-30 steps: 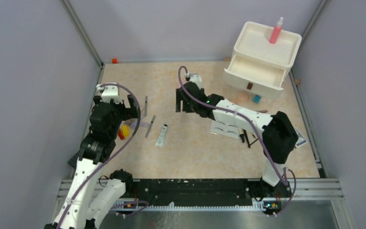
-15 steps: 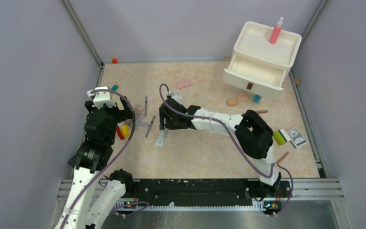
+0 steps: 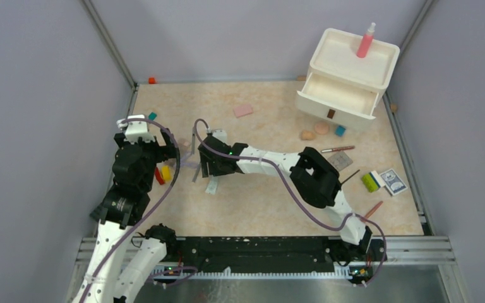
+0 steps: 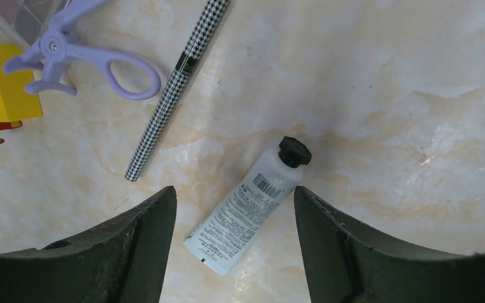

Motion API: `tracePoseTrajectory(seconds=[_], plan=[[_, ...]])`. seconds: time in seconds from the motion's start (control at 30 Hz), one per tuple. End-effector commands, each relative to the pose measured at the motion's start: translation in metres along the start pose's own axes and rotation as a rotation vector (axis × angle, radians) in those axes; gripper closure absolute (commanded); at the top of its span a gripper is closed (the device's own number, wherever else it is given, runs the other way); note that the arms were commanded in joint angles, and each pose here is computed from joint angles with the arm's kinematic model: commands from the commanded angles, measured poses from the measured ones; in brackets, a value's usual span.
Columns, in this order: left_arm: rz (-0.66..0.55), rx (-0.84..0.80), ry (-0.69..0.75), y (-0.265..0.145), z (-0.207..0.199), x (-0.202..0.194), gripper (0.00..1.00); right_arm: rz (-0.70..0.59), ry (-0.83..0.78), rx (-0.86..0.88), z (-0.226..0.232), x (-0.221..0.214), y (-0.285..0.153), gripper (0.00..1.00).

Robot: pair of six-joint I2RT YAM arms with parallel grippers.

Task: Organize the makeup
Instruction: Pick up the makeup from the center of the board.

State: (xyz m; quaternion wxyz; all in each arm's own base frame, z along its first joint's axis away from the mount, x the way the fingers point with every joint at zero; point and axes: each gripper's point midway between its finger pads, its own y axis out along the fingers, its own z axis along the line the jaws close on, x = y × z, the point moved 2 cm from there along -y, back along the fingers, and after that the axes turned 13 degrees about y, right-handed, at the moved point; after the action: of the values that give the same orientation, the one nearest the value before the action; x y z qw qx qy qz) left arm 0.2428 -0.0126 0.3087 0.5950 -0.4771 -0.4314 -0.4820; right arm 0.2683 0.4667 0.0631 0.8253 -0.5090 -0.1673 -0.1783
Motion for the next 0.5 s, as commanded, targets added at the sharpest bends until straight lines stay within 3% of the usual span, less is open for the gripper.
tracePoseTrajectory(seconds=[0.0,0.47], plan=[[-0.057,-0.006,-0.017,-0.001,0.0,0.012,0.01,-0.034,-0.09,-0.033,0.012,-0.003,-0.001,0.36],[-0.057,-0.014,-0.014,-0.001,-0.001,0.011,0.01,-0.084,-0.203,-0.195,-0.017,0.003,-0.002,0.56]])
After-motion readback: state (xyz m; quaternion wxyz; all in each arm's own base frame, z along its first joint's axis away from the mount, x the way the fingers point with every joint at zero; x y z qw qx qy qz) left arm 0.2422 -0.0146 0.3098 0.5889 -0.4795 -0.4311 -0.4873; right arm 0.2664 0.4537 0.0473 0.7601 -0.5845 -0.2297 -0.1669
